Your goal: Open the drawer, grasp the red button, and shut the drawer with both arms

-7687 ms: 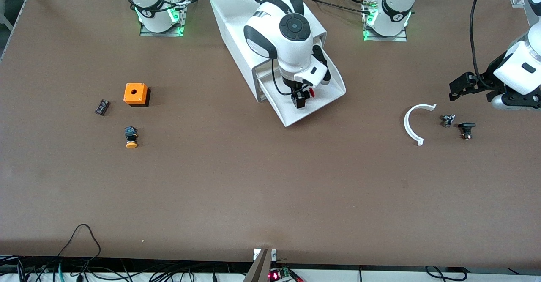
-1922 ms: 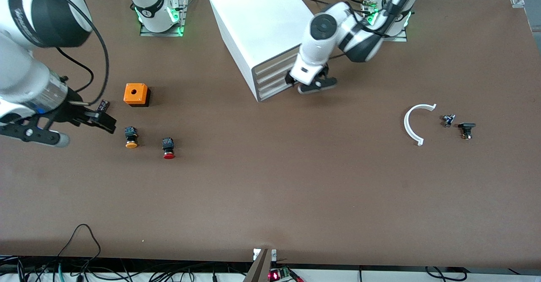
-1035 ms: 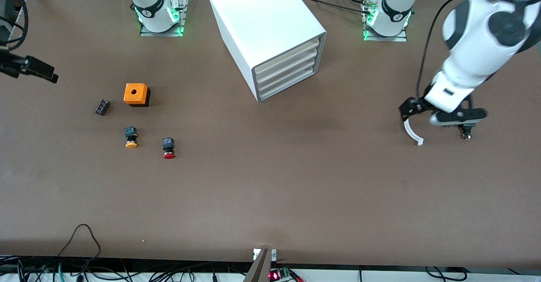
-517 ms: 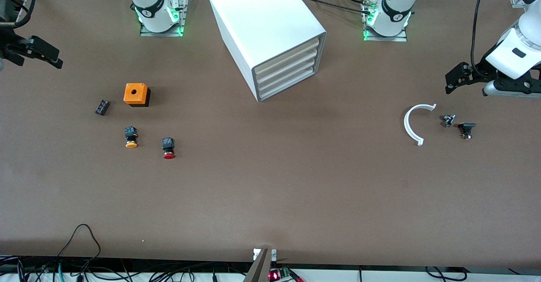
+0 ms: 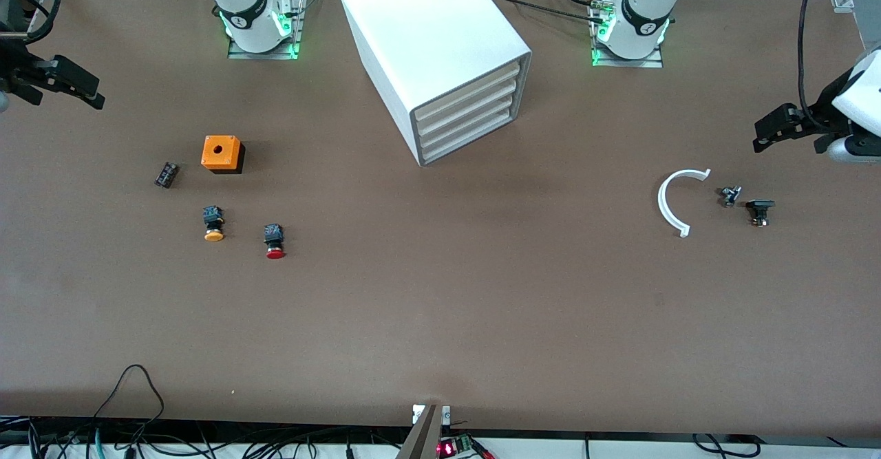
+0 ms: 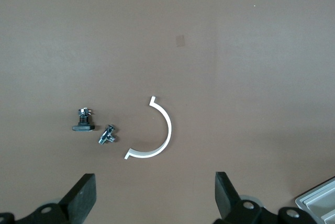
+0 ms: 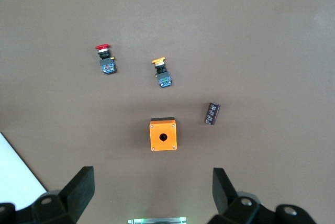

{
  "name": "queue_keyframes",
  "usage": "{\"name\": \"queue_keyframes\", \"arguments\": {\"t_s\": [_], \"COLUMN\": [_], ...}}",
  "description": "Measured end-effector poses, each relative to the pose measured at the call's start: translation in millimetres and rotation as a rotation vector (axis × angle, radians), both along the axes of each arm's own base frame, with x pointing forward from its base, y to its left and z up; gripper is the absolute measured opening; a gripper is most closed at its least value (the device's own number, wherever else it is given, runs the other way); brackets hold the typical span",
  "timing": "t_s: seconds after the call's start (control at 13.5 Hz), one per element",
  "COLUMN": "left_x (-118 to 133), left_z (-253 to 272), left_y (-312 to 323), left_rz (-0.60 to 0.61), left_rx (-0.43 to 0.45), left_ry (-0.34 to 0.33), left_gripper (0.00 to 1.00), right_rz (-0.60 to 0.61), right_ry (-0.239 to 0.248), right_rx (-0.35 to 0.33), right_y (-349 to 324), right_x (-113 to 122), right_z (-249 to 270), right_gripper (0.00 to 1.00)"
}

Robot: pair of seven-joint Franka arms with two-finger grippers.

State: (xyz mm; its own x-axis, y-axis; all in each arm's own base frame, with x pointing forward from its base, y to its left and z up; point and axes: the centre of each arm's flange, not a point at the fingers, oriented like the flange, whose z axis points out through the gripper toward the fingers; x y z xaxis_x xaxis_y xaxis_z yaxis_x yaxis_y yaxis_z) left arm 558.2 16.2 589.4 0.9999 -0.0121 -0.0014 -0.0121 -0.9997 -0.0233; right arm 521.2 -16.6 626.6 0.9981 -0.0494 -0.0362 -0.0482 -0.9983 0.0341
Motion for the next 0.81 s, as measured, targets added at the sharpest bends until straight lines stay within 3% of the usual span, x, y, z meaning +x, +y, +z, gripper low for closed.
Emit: {"name": "queue_keyframes", "arguments": {"t_s": [0.81], "left_x": [7.7], "left_z": [-9.1], "left_y": [-8.1], "left_rz": [-0.013], "left_rx": [0.002], "left_ry": [0.025], "left_gripper": [1.0], "right_rz": [0.005], "right_ry": [-0.006], "right_rx": [0.0], "right_y": [3.3], "right_x": [2.0], "right_z": [-0.8], "right_gripper": [1.0]}}
